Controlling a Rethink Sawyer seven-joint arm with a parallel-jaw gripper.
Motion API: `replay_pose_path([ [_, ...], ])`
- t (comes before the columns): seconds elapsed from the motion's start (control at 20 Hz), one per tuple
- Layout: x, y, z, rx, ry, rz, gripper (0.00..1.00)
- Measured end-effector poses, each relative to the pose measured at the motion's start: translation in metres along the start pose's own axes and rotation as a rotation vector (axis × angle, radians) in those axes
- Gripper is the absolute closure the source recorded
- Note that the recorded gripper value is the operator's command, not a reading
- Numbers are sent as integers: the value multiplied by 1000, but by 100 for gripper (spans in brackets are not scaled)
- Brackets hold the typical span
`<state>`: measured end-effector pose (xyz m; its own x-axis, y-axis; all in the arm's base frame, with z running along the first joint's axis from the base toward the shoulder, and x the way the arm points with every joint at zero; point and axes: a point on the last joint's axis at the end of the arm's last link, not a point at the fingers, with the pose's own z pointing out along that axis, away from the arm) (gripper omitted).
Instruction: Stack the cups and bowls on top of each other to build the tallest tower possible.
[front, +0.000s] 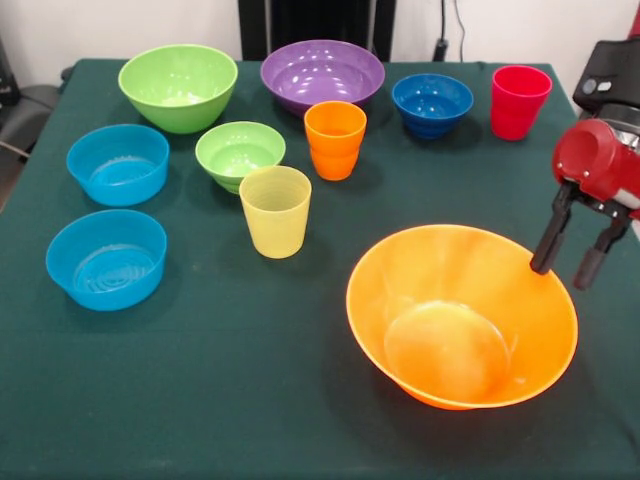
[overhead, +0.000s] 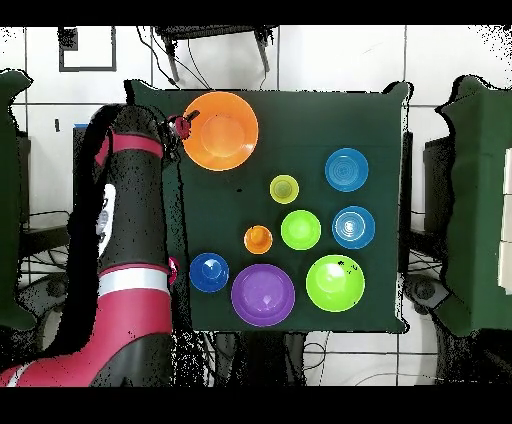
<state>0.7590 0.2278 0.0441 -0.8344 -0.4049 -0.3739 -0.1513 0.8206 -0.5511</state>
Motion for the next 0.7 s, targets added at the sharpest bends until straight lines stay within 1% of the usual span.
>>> replay_pose_path([
  [0.15, 7, 6, -2, 15, 2, -30, 0],
  [0.25, 11, 9, -1, 18, 4, -40, 0],
  [0.4, 25, 18, 5, 11, 18, -54, 0],
  [0.6, 36, 23, 13, 8, 24, -61, 0],
  [0.7, 45, 26, 19, 17, 25, -73, 0],
])
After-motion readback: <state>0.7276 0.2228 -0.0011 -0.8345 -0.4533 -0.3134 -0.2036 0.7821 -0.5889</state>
